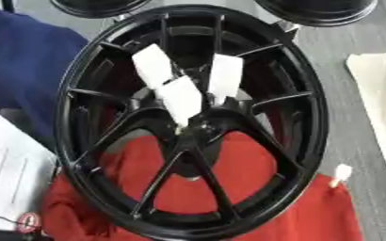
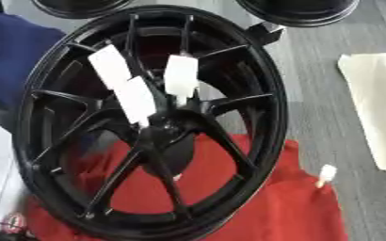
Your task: Pull the pin out of the wheel hub.
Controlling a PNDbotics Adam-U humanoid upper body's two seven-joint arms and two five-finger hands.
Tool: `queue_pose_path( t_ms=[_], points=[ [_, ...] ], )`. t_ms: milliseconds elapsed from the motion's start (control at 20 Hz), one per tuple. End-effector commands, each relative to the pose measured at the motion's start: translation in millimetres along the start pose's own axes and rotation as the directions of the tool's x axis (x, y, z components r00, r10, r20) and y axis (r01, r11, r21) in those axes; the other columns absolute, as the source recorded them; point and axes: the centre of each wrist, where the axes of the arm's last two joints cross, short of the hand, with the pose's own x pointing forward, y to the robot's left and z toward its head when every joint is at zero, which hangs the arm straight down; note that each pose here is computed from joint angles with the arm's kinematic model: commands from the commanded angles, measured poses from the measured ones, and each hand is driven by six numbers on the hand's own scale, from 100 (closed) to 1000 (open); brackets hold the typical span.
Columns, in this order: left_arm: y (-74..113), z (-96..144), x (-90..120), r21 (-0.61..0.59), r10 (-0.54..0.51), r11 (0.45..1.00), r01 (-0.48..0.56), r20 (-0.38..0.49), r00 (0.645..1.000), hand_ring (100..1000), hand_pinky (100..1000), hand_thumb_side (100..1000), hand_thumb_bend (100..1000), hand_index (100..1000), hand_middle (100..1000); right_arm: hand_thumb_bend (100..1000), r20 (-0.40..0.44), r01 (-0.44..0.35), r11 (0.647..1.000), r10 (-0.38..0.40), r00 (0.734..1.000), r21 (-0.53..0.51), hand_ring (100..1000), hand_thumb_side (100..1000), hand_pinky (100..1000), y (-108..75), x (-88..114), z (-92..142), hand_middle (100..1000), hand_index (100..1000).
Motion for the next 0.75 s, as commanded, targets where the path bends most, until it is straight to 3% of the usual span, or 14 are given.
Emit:
queue_pose_path(
  t_ms=[50,150,250,450,550,600,750],
  points=[
    [0.6,-4,9,-0.009,-0.008,1.000,0.008,0.035,0.999,809,805,667,228,711,658,100,0.040,0.070,0.990,-0.065,0.997,-0.120,972,281,842,-18.5,13,-3,835,839],
    [0.0,-4,10,-0.013,-0.006,1.000,0.007,0.039,0.999,809,804,665,225,711,658,100,0.128,0.173,0.967,-0.151,0.980,-0.188,939,401,830,-19.3,31,-1,795,812],
    [-0.5,-5,10,-0.018,-0.005,1.000,0.005,0.041,0.999,809,805,664,225,711,659,100,0.236,0.289,0.932,-0.236,0.942,-0.219,916,560,819,-18.3,53,2,768,782],
    [-2.5,-6,11,-0.030,0.001,1.000,0.001,0.047,0.999,809,804,662,225,710,659,100,0.440,0.518,0.843,-0.414,0.797,-0.147,874,614,788,-10.1,98,10,730,739],
    [-4.1,-7,12,-0.039,0.005,0.999,-0.003,0.047,0.999,809,804,662,224,710,659,100,0.494,0.600,0.796,-0.492,0.717,-0.079,875,635,790,-3.4,118,15,736,738],
    [-4.4,-7,12,-0.041,0.006,0.999,-0.004,0.048,0.999,809,804,662,224,710,659,100,0.506,0.622,0.781,-0.514,0.692,-0.056,875,635,790,-1.7,124,17,736,738],
    [-5.1,-8,12,-0.047,0.007,0.999,-0.004,0.051,0.999,809,804,660,224,711,660,100,0.562,0.719,0.695,-0.597,0.573,0.006,857,612,785,2.1,150,20,731,725]
  ],
)
